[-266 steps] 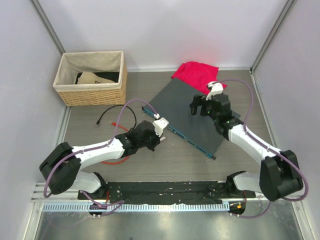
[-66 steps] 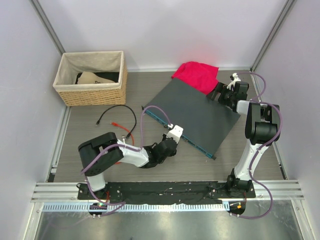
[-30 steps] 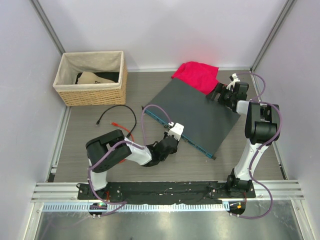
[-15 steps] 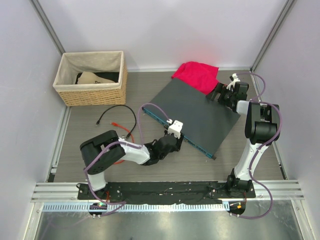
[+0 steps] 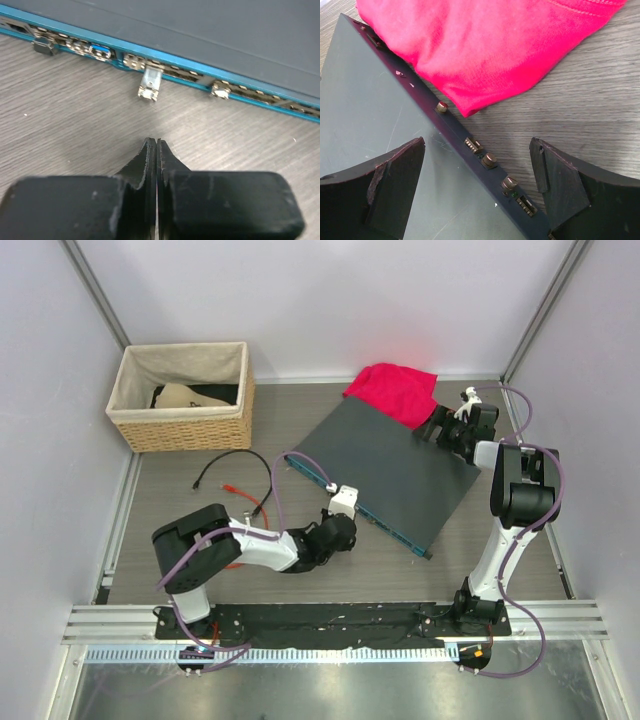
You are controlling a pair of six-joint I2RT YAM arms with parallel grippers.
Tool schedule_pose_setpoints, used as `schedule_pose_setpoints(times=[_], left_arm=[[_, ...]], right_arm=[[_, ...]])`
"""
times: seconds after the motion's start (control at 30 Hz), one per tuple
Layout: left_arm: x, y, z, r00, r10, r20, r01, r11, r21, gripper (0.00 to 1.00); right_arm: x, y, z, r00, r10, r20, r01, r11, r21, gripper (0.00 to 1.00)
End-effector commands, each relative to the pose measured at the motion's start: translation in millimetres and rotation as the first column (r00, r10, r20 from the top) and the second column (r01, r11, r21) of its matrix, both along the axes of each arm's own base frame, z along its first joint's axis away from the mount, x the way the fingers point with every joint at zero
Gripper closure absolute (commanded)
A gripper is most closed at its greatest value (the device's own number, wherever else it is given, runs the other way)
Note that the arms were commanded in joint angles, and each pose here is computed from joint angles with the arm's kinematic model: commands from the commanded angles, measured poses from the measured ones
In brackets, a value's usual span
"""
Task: Insert the plug into the switch port
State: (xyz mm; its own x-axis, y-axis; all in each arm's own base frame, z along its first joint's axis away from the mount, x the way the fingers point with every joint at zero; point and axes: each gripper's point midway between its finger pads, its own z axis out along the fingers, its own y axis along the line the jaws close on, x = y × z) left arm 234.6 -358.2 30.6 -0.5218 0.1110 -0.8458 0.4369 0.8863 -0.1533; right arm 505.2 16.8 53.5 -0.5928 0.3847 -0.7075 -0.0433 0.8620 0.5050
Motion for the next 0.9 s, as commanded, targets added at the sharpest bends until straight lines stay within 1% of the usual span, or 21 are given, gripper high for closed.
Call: schedule_pose_setpoints(times=[0.0, 0.13, 0.2, 0.23, 0.33, 0.6, 0.87], left_arm=[[23, 3, 6, 0.994, 0.102, 0.027, -0.102, 0.995, -0.02, 1.0], [34, -1, 4, 0.993, 0.108, 0.042, -0.106, 0.994, -0.029, 1.0], [38, -7, 8, 0.993, 0.102, 0.061, -0.099, 0.994, -0.051, 1.0], [39, -6, 3, 0.992, 0.108, 0.066, -0.106, 0.994, -0.039, 1.0], [46, -7, 3, 0.99, 0.123, 0.073, -0.12, 0.992, -0.05, 1.0], [59, -22, 14, 0.986, 0.133, 0.1, -0.117, 0.982, -0.145, 1.0], [74, -37, 26, 0.982, 0.148, 0.119, -0.121, 0.971, -0.208, 1.0]], right_arm=[[13, -2, 18, 0.998, 0.006, 0.065, -0.006, 1.0, 0.004, 0.05], [13, -1, 18, 0.998, 0.007, 0.066, -0.008, 1.0, 0.005, 0.05], [14, -2, 19, 0.998, 0.008, 0.067, -0.008, 1.0, 0.007, 0.05], [14, -2, 19, 0.998, 0.008, 0.068, -0.008, 1.0, 0.007, 0.05], [14, -1, 19, 0.998, 0.009, 0.068, -0.009, 1.0, 0.008, 0.05], [13, -2, 18, 0.998, 0.007, 0.066, -0.007, 1.0, 0.009, 0.05], [14, 0, 17, 0.998, 0.014, 0.061, -0.016, 1.0, 0.02, 0.05]])
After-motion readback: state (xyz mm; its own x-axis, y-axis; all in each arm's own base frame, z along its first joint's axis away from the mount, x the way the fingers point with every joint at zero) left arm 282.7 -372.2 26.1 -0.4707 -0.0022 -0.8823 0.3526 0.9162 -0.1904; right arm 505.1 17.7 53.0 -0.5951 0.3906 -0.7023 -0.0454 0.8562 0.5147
